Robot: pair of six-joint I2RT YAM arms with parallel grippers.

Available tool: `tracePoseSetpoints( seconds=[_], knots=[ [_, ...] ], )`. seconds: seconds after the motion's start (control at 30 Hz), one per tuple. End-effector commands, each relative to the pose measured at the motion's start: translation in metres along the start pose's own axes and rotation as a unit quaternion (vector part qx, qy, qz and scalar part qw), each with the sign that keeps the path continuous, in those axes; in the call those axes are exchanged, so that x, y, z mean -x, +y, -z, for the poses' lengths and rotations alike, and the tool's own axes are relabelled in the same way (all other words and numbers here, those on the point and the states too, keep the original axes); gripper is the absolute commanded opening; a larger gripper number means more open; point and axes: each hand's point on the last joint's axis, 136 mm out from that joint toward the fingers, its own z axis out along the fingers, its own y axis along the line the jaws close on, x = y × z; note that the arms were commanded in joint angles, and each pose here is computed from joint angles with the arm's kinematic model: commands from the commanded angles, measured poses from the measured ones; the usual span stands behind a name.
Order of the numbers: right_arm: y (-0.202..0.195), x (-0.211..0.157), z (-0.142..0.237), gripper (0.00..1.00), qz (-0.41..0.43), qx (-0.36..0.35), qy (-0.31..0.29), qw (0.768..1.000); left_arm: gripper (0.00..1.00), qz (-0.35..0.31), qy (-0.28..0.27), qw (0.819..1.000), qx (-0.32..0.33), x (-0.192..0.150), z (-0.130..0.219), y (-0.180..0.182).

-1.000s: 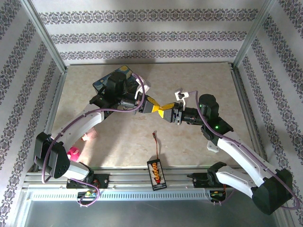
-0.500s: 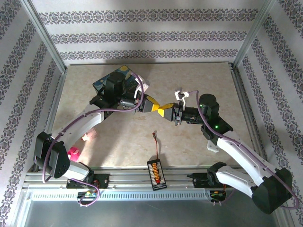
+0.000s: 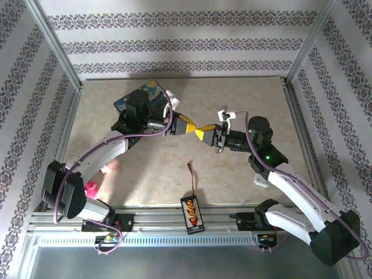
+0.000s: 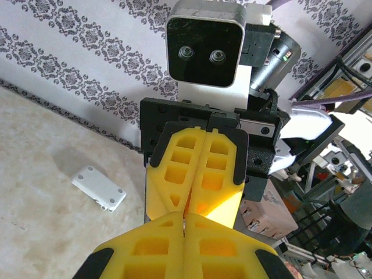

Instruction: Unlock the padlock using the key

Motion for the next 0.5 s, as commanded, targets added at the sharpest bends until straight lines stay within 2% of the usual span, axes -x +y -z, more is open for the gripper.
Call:
tracePoseSetpoints(
  seconds=[0.0,0.1,0.13,0.17,0.2,0.23,0.37,0.47],
  knots=[
    [-0.008,-0.009,0.002,0.0,-0.018,-0.012,0.008,1.0,0.0,-0.036,-0.019,0.999,-0.029,0.02,0.008,-0.016],
    [-0.004,-0.007,0.001,0.0,-0.019,-0.002,0.01,1.0,0.0,-0.032,-0.014,0.999,-0.033,0.019,0.007,-0.016],
    [-0.003,-0.006,0.001,0.09,-0.02,0.001,0.01,1.0,0.0,-0.031,-0.013,0.999,-0.034,0.018,0.007,-0.016],
    [-0.001,-0.005,0.001,0.27,-0.02,0.005,0.01,1.0,0.0,-0.031,-0.012,0.999,-0.034,0.017,0.007,-0.016],
    [0.002,-0.004,0.001,0.36,-0.017,0.013,0.011,1.0,0.0,-0.031,-0.011,0.999,-0.034,0.017,0.008,-0.017],
    [0.005,-0.002,0.001,0.37,-0.012,0.02,0.011,1.0,0.0,-0.031,-0.011,0.999,-0.032,0.016,0.008,-0.017],
    [0.012,0.006,0.001,0.29,0.006,0.032,0.006,0.999,0.0,-0.031,-0.005,0.999,-0.027,0.013,0.008,-0.016],
    [0.015,0.01,0.001,0.32,0.013,0.038,0.003,0.999,0.0,-0.029,-0.003,0.999,-0.026,0.011,0.008,-0.017]
  ],
)
